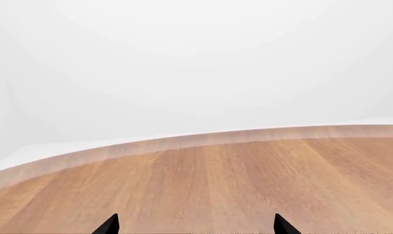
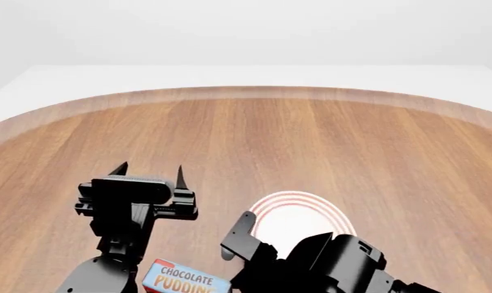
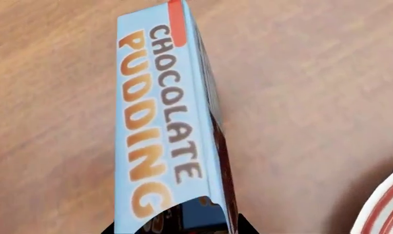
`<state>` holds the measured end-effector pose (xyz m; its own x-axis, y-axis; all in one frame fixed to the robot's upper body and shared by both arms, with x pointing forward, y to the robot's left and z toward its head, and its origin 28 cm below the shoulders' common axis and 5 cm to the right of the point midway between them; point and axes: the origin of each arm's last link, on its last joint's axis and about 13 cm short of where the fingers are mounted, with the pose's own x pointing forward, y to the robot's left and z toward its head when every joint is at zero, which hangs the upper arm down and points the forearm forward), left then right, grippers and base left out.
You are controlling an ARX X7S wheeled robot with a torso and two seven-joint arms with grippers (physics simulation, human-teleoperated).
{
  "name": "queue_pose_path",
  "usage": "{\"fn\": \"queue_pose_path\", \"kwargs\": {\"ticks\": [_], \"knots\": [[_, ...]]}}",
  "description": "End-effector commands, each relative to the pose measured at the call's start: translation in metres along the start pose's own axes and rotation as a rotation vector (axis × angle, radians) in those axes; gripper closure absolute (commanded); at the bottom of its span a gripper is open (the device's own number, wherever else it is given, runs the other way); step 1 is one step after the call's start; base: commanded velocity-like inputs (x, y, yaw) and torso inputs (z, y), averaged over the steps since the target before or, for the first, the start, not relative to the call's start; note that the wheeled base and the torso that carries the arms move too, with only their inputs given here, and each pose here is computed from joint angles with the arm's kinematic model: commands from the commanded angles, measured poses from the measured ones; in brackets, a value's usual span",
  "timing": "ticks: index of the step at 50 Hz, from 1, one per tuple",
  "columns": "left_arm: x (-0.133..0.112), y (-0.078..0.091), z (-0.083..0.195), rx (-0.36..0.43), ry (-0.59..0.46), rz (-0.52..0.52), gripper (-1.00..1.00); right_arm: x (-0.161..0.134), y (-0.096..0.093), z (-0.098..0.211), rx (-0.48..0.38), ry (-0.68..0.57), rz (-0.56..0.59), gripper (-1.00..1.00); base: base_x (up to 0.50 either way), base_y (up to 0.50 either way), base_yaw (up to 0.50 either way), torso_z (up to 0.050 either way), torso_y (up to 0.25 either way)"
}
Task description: Put the chocolate pudding to the right of the plate.
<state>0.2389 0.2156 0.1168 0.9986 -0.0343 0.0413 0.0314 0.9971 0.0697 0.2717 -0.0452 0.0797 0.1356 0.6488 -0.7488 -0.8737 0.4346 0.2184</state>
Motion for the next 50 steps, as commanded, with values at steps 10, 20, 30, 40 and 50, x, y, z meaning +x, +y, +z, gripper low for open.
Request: {"fn": "queue_pose_path", "kwargs": {"ticks": [10, 20, 30, 40, 50], "knots": [[0.001, 0.000, -0.001, 0.000, 0.002, -0.001, -1.00, -0.017, 0.009, 0.009, -0.081, -0.069, -0.023, 1.00, 0.00, 0.00, 0.00, 0.000, 0.000], [-0.001, 0.002, 0.002, -0.002, -0.005, 0.008, -1.00, -0.044, 0.019, 0.016, -0.111, -0.129, -0.075, 1.00, 0.00, 0.00, 0.00, 0.000, 0.000], [0.000, 0.002, 0.002, -0.004, -0.006, 0.008, -1.00, -0.057, 0.007, 0.016, -0.025, -0.144, -0.171, 1.00, 0.00, 0.00, 0.00, 0.000, 0.000], [0.000, 0.003, 0.003, -0.006, -0.011, 0.013, -1.00, -0.088, -0.021, 0.021, 0.124, -0.206, -0.362, 1.00, 0.00, 0.00, 0.00, 0.000, 0.000], [0.000, 0.003, 0.002, -0.006, -0.007, 0.009, -1.00, -0.132, -0.043, 0.037, 0.224, -0.335, -0.517, 1.00, 0.00, 0.00, 0.00, 0.000, 0.000]]}}
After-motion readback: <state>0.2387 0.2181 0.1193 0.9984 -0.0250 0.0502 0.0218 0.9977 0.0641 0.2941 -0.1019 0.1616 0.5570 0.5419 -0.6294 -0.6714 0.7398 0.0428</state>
